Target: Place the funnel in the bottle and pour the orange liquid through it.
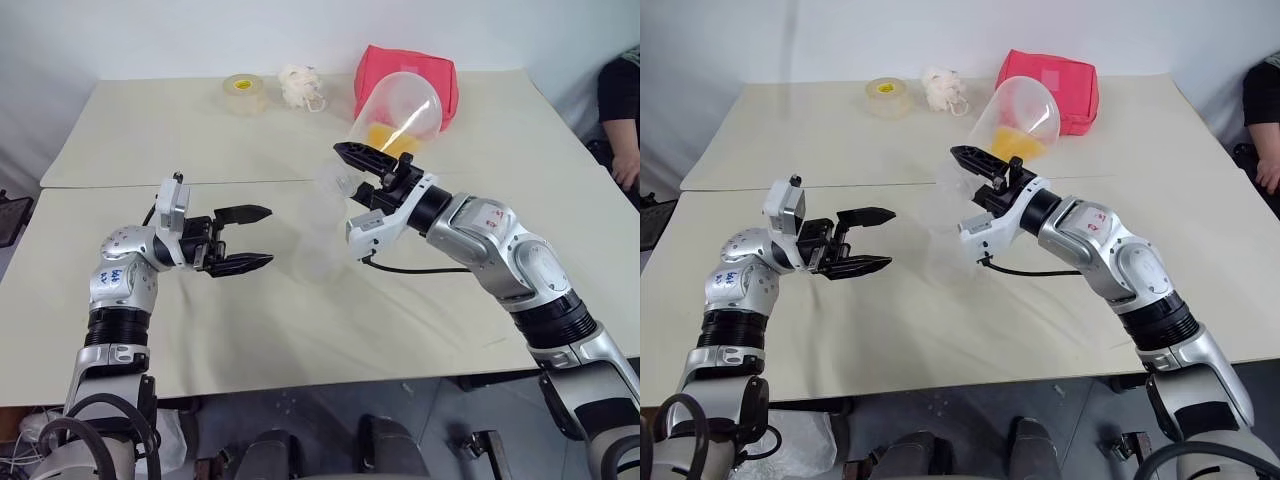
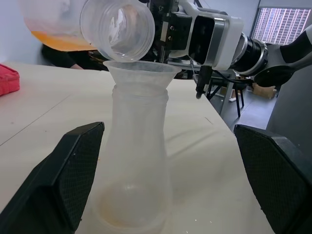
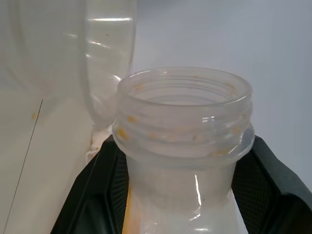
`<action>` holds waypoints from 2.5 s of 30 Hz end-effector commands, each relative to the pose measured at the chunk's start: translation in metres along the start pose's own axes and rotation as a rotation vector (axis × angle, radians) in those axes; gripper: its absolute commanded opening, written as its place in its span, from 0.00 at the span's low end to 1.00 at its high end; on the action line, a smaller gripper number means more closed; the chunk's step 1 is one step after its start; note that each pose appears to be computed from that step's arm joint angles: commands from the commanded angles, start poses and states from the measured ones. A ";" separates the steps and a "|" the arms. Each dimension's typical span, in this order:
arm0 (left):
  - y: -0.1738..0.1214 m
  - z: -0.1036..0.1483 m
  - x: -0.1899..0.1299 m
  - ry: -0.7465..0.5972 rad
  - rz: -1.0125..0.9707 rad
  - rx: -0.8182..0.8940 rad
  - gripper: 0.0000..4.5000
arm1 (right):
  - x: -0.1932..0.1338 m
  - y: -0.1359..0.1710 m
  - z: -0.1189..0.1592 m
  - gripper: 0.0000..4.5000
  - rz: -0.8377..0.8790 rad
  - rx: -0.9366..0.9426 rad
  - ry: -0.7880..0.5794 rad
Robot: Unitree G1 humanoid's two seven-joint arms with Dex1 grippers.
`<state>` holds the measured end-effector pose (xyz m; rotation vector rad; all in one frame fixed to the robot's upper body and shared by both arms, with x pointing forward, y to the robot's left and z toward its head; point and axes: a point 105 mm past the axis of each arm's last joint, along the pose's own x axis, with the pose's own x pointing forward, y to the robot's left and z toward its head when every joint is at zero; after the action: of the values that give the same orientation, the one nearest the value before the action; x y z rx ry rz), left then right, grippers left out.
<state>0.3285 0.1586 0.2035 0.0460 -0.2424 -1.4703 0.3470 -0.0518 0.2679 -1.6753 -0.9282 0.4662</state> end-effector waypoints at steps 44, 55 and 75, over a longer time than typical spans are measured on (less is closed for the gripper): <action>-0.001 0.014 -0.004 -0.009 -0.024 0.043 1.00 | 0.005 -0.029 -0.003 0.54 -0.095 -0.288 -0.138; 0.000 0.015 -0.003 -0.010 -0.028 0.038 1.00 | 0.006 -0.028 -0.001 0.54 -0.098 -0.342 -0.171; 0.001 0.014 -0.003 0.004 -0.027 0.030 1.00 | 0.008 -0.031 0.002 0.54 -0.117 -0.375 -0.191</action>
<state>0.3298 0.1610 0.2090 0.0555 -0.2398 -1.4669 0.3478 -0.0421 0.2772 -1.9358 -1.2498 0.4568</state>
